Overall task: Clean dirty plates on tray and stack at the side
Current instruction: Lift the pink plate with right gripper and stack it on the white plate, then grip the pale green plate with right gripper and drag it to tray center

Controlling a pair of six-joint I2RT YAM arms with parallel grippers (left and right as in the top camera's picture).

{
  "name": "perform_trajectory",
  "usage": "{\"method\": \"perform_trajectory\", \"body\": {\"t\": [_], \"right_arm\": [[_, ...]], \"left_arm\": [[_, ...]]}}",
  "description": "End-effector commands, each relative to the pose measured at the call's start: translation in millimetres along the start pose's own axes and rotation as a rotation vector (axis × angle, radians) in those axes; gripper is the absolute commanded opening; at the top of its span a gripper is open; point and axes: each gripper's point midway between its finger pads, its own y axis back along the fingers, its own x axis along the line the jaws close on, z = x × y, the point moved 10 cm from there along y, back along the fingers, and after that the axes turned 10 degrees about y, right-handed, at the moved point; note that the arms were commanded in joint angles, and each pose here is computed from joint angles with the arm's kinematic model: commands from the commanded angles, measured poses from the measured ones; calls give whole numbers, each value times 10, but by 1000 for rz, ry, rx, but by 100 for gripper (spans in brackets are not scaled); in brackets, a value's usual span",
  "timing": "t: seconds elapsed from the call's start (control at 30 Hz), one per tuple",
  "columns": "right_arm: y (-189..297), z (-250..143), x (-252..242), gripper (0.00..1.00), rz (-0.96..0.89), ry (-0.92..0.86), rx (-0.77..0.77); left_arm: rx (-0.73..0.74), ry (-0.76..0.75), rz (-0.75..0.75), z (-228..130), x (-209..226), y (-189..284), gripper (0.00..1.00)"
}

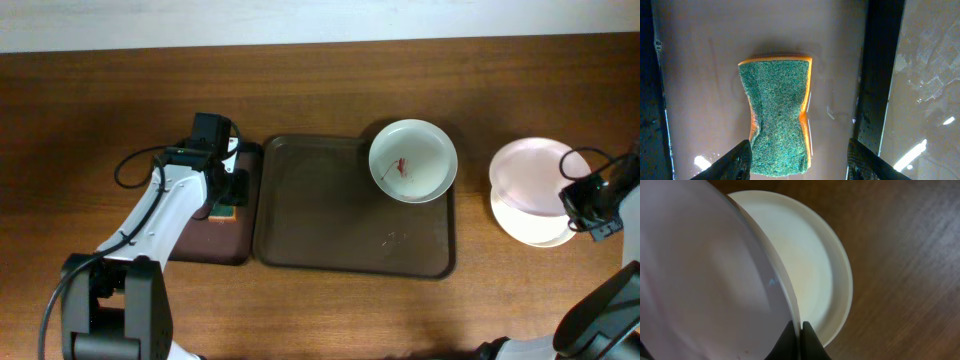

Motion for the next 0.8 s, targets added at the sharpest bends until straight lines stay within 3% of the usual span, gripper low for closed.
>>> {"method": "perform_trajectory", "body": {"t": [0.0,0.03,0.07,0.1,0.13,0.23,0.4,0.47,0.6,0.7,0.77], "right_arm": [[-21,-33,-83,4,10,-29,11],[-30,-43,-83,4,9,-28,14],[-34,-50,-83,15,9,-28,17],[-36,-57,-87,74,7,-29,21],[-37,-60,-82,84,12,-29,24],[-32,-76,-7,99,115,-24,52],[-17,-177,436,100,318,208,63],[-25,-345,771,92,351,391,65],[-44,-653,1280,65,310,620,14],[-36,-702,1682,61,292,751,-182],[36,-736,1870,62,373,900,-239]], "left_arm": [[11,5,-7,-1,14,-32,59],[11,5,-7,-1,14,-32,59],[10,5,-7,-1,14,-32,60],[11,4,-7,-2,13,-32,59],[11,5,-7,-1,14,-32,59],[11,5,-7,-2,15,-32,59],[10,5,-7,-1,14,-32,60],[10,5,-7,-1,14,-32,59],[11,5,-7,-2,15,-32,59],[12,5,-7,-3,15,-32,59],[12,5,-7,-3,15,-32,60]]}}
